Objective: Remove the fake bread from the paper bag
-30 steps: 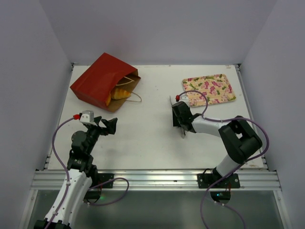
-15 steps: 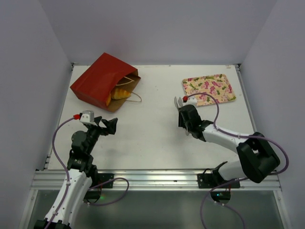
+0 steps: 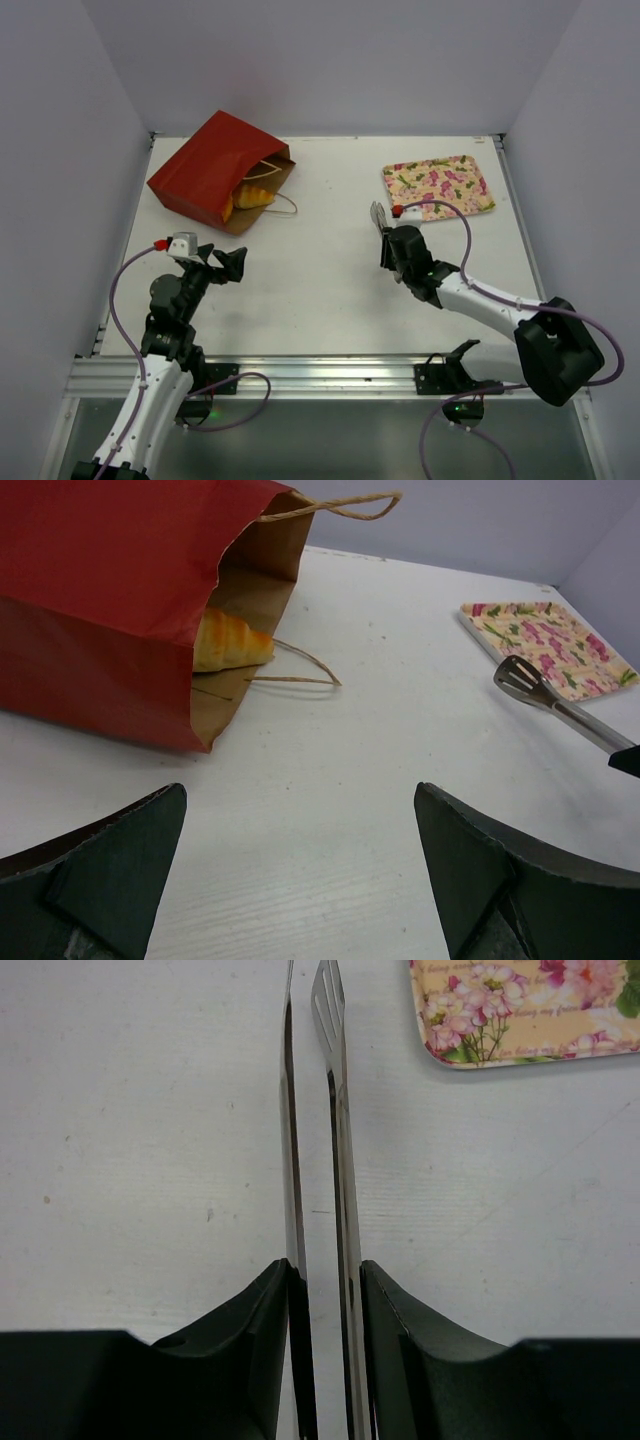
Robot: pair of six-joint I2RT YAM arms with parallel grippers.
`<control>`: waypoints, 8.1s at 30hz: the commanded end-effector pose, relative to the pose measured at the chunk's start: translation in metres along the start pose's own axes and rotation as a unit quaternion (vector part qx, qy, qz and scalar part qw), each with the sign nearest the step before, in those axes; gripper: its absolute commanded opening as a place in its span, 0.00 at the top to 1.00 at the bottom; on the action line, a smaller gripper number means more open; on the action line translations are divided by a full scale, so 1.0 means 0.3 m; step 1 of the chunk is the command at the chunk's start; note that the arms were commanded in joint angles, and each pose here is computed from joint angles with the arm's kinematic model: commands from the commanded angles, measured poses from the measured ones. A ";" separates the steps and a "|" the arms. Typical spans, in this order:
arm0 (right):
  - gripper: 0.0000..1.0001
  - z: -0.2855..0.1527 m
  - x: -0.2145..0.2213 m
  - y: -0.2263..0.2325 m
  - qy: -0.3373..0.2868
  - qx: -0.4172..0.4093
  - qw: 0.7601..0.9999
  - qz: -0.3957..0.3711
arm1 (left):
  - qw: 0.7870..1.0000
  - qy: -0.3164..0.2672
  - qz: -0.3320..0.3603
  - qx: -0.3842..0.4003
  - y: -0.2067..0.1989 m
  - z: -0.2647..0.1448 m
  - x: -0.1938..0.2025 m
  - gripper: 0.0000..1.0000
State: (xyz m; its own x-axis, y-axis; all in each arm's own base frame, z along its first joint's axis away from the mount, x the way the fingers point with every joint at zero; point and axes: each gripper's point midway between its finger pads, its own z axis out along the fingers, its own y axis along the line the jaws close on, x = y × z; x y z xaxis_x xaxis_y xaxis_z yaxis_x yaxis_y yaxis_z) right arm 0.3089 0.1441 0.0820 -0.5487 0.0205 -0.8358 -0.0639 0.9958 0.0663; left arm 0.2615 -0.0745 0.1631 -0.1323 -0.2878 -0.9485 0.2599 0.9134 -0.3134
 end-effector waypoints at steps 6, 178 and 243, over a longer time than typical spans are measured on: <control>0.64 0.016 -0.050 0.020 -0.020 0.006 1.000 -0.002 | 1.000 -0.017 0.004 0.016 -0.021 0.002 -0.029 0.00; 0.55 0.103 -0.296 0.626 0.089 -0.290 0.952 -0.032 | 0.999 -0.004 -0.038 -0.015 -0.011 0.041 -0.082 0.00; 0.56 0.079 -0.233 0.440 0.018 -0.263 0.965 -0.014 | 0.878 0.211 0.420 -0.088 -0.177 0.710 -0.249 0.09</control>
State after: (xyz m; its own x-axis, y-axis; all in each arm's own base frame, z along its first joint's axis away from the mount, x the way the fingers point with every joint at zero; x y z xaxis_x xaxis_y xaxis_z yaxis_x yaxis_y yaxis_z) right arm 0.3491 0.2747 0.1179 -0.6251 -0.0463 -0.7792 -0.4752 0.8145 0.3329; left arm 0.4473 -0.1614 0.2123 -0.3709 0.5903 -0.7170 0.3454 0.8043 0.4835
